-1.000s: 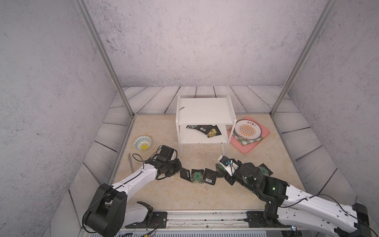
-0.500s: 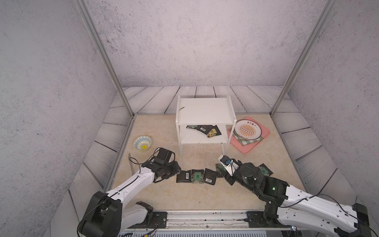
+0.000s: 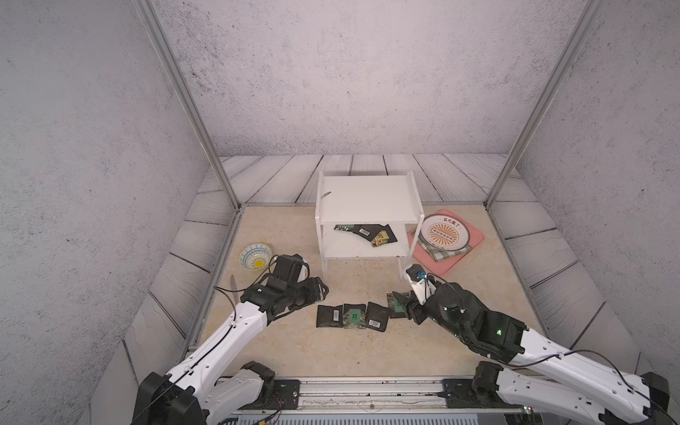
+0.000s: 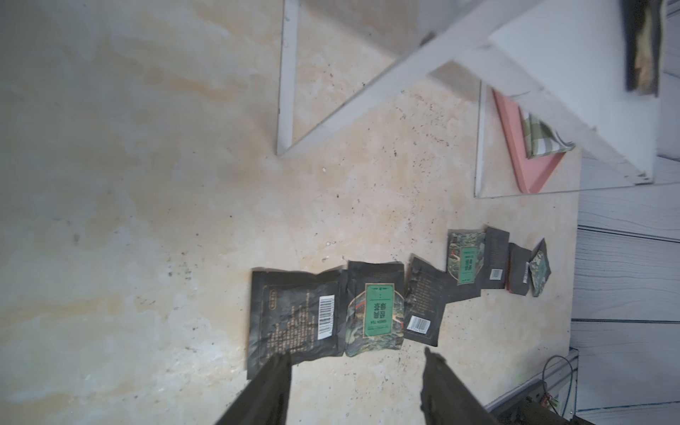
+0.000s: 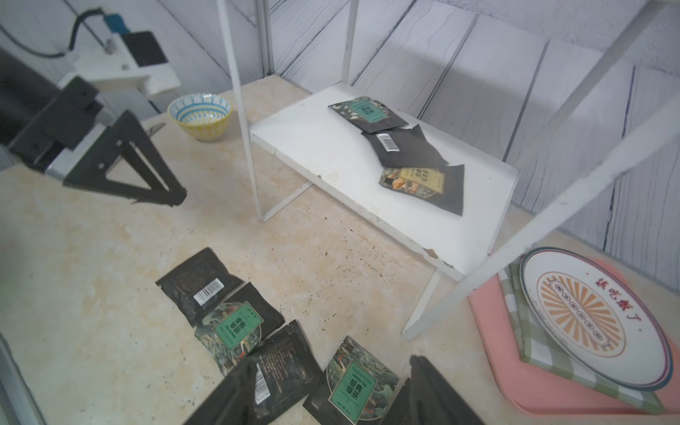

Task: Remove the tea bags from the shelf
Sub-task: Place the tea bag at the center of the board, then pick up the tea bag from the shelf.

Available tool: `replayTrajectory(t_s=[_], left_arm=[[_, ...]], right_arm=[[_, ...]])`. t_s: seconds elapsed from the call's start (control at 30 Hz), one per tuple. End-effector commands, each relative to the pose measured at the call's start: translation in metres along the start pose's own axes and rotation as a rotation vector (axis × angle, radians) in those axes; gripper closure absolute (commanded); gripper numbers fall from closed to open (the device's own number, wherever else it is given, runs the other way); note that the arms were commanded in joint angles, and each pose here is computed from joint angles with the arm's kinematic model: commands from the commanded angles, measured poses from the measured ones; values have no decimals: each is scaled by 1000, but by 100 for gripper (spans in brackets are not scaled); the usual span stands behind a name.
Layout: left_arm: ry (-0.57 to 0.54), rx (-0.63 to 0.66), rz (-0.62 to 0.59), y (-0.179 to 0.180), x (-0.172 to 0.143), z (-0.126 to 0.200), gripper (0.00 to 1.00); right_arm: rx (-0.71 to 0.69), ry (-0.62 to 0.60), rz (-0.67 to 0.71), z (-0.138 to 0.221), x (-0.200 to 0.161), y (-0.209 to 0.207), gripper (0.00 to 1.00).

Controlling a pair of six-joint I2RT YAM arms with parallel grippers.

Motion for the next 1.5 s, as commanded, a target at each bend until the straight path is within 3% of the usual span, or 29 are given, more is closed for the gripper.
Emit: replayTrajectory(t_s=[0.0,0.1,0.27,0.63,0.7,0.73,0.93,1.1,1.47], left_arm=[[13,-45,-42,-13,3,14,37],[6,-93,-76,-26,4,22,31],[8,-164,-134,-50,3,30,25],[38,-237,-311,-99,-6,31,20],[37,-244,-326,-103,-7,31,19],[34,-243,-333,-104,-7,31,19],[33,-232,-340,-102,-9,30,19],[38,-222,-350,-98,-11,29,19],[49,-226,-358,-98,-11,21,20]], right_arm=[[44,45,-238,3,5,-24,31],[29,40,-357,6,7,-47,27],[21,20,-445,13,16,-69,21],[62,18,-921,-10,18,-154,18],[73,46,-963,-21,18,-167,3],[72,65,-985,-28,17,-174,1],[108,129,-1064,-69,11,-205,1],[300,173,-1102,-112,11,-226,1],[494,326,-1070,-181,3,-233,6]])
Point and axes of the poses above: each gripper's point midway between its finger pads, its own z axis back along the fingers, its own y axis along the line the jaws close on, x = y × z, the point moved 10 cm from there along z, back along the fingers, and after that the axes turned 8 degrees about z, right-handed, at the moved point
